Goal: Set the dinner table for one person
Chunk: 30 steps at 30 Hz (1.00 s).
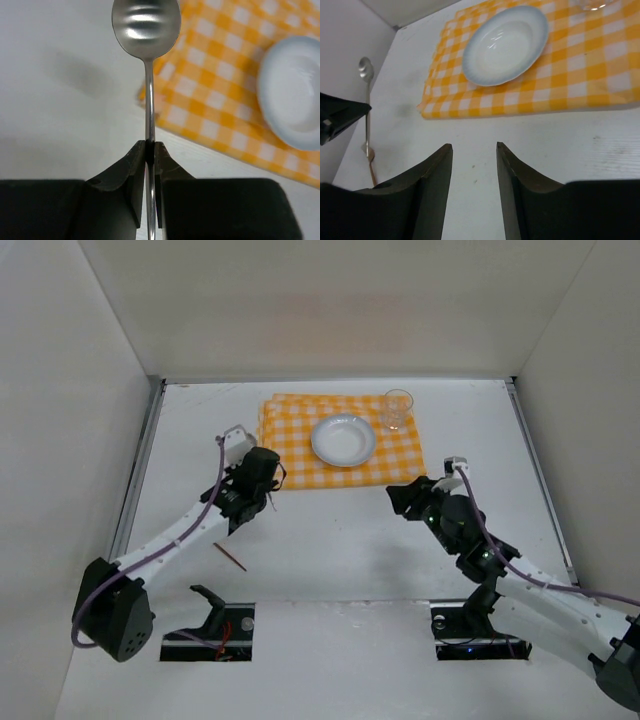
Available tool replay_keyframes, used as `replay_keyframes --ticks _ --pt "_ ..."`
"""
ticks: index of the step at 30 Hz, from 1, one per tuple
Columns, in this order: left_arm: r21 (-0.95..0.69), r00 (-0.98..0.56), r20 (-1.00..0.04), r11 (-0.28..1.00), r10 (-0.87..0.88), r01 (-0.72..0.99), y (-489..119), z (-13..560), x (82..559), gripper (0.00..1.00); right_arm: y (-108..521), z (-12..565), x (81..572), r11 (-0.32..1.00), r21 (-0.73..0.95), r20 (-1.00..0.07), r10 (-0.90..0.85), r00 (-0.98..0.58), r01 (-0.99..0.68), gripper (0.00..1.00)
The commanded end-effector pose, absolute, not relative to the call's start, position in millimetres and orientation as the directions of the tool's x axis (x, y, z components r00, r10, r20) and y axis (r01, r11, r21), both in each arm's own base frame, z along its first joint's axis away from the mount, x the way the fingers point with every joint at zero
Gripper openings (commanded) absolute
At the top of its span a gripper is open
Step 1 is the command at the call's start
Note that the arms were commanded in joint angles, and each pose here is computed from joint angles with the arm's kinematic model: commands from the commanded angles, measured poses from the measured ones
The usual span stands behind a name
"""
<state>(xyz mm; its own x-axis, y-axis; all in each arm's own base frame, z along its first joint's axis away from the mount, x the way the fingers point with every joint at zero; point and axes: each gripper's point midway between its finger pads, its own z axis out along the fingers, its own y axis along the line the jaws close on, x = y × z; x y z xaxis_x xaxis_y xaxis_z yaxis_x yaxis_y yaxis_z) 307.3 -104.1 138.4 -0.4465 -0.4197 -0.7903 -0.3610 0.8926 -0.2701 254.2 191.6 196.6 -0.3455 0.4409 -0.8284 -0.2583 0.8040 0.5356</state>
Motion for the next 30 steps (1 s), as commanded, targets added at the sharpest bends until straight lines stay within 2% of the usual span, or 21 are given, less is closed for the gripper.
replay_keyframes --ticks 1,9,15,21,30 --pt "-0.306 -0.438 -0.822 0.931 -0.364 -0.200 -161 177 331 0.00 164 201 265 0.825 0.545 -0.823 0.491 -0.285 -0.150 0.47" --pt "-0.394 -0.494 -0.818 0.913 -0.295 0.106 -301 208 373 0.00 131 180 268 0.809 0.587 -0.785 0.564 -0.255 -0.018 0.57" --pt "-0.419 -0.539 -0.803 0.883 -0.253 0.210 -377 201 394 0.00 112 174 265 0.794 0.608 -0.769 0.597 -0.227 0.031 0.58" --pt "-0.444 -0.566 -0.784 0.868 -0.256 0.221 -427 190 418 0.00 98 183 255 0.787 0.615 -0.769 0.611 -0.190 0.044 0.59" --pt "-0.461 -0.570 -0.759 0.878 -0.316 0.126 -441 169 437 0.00 88 188 245 0.788 0.615 -0.773 0.611 -0.172 0.039 0.59"
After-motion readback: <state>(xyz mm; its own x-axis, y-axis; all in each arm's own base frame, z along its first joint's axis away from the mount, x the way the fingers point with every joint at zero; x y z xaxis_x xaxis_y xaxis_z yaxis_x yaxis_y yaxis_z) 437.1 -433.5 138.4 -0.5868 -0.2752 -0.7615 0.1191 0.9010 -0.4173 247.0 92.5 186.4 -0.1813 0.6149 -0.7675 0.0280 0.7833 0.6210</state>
